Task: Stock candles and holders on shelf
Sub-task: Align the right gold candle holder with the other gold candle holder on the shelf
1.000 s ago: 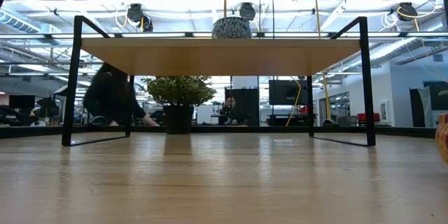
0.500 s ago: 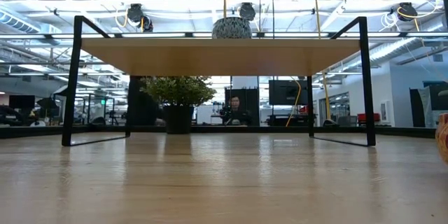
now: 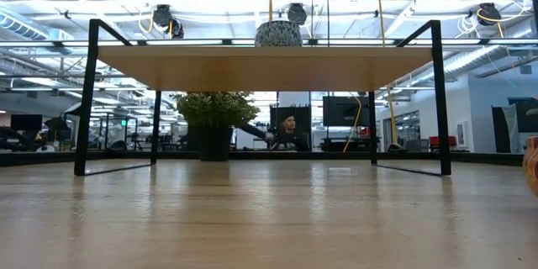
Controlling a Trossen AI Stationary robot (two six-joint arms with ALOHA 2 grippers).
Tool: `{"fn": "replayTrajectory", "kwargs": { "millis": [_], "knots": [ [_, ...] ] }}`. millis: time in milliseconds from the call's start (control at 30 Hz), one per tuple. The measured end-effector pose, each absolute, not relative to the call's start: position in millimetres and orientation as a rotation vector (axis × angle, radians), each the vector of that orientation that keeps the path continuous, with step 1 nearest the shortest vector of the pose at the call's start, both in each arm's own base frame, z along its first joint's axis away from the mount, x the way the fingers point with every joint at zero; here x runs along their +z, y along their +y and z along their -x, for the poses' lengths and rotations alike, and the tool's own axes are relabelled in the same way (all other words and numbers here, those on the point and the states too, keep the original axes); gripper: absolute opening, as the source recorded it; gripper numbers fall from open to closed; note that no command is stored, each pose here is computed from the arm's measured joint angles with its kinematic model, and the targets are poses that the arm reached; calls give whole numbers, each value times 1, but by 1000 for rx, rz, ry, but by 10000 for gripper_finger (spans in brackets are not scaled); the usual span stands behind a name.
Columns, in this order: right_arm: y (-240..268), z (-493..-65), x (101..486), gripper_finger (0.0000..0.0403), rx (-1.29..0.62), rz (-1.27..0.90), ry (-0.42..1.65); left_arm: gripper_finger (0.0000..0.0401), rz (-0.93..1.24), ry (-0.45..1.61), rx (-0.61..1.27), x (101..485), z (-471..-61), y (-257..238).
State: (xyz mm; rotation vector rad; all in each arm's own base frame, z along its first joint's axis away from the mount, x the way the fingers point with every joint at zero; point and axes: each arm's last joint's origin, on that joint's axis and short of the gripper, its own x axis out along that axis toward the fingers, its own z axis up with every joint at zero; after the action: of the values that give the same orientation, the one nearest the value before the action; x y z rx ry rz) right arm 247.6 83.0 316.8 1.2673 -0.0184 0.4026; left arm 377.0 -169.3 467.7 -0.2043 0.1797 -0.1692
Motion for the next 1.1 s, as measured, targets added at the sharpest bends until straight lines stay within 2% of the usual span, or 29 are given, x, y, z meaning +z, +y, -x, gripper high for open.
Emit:
{"fn": "replayTrajectory", "kwargs": {
  "millis": [400,733,1100],
  "knots": [
    [83,-246,322,169,434,-1239,-74,16,156,98,92,486,-355,-165],
    [82,-244,328,169,470,-1229,-129,16,138,122,224,495,-323,-174],
    [82,-243,332,169,493,-1196,-180,16,157,148,422,486,-294,-196]
  ]
}}
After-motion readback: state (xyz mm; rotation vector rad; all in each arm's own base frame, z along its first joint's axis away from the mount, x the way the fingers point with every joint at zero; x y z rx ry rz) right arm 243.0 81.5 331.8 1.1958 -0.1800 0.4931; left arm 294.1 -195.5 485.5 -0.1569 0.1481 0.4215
